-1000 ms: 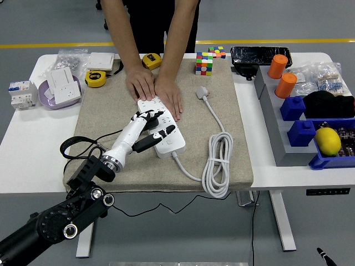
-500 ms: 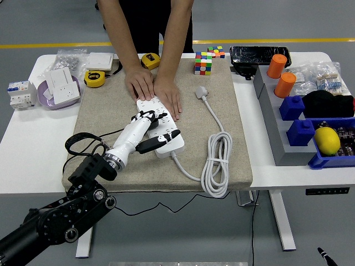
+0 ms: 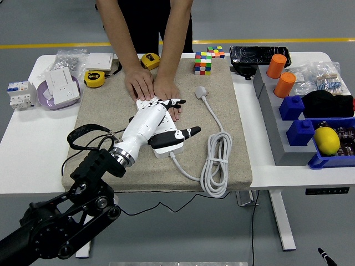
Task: Pick up the plug,place it near the board,insert it into the board,press the button
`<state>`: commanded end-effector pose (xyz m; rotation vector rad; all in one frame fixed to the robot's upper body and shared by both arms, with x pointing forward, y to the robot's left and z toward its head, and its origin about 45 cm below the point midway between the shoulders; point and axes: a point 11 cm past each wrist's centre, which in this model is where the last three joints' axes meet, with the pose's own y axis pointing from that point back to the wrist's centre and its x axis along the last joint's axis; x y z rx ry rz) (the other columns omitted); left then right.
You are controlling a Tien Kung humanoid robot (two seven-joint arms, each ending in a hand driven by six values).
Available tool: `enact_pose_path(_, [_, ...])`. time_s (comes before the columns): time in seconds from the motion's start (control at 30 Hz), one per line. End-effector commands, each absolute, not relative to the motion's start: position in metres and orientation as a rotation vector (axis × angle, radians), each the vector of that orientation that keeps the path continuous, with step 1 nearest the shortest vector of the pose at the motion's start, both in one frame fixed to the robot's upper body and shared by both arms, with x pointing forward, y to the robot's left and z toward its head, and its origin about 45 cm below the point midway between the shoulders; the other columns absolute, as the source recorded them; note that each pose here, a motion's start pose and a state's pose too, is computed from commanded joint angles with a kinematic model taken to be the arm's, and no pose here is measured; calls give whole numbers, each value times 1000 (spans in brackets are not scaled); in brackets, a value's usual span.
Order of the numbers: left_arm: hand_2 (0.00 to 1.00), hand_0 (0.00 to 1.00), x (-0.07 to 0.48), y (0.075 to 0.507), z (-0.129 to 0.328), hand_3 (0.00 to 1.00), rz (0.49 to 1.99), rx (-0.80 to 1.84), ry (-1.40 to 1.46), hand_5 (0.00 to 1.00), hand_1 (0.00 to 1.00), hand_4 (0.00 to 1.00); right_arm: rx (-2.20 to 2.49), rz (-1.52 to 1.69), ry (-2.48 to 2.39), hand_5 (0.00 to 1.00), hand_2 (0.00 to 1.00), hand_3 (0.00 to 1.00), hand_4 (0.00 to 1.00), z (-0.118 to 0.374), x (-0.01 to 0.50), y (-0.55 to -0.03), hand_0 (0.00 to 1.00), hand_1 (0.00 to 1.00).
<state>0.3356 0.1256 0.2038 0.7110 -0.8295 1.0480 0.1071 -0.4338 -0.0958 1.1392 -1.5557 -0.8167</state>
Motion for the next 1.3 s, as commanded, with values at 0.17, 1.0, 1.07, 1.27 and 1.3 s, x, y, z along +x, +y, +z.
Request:
enact_pose_path(0.17, [157, 153, 337, 133, 194, 891, 1009, 895, -842, 116, 51, 598, 1139, -815, -1552, 998, 740, 774, 998, -96, 107, -434, 824, 743])
enact_pose_path(1.0, [151, 135, 333, 135, 154, 879, 808, 1117, -778, 2, 42, 499, 1140, -814, -1553, 998, 740, 774, 998, -96, 107, -434, 824, 743])
enact_pose_path(1.07, [151, 135, 333, 134, 154, 879, 805, 1117, -778, 2, 42, 499, 1139, -815, -1553, 998, 740, 774, 998, -96, 107, -434, 824, 743])
enact_pose_path(1.27, [150, 135, 334, 139, 149, 875, 797, 1153, -778, 2, 41, 497, 1139, -814, -1555, 998, 740, 774, 998, -95, 108, -434, 823, 743])
enact_pose_path(1.3, [150, 135, 335, 141, 148, 875, 795, 1162, -776, 2, 41, 497, 1139, -815, -1556, 998, 740, 774, 998, -95, 108, -435, 823, 743])
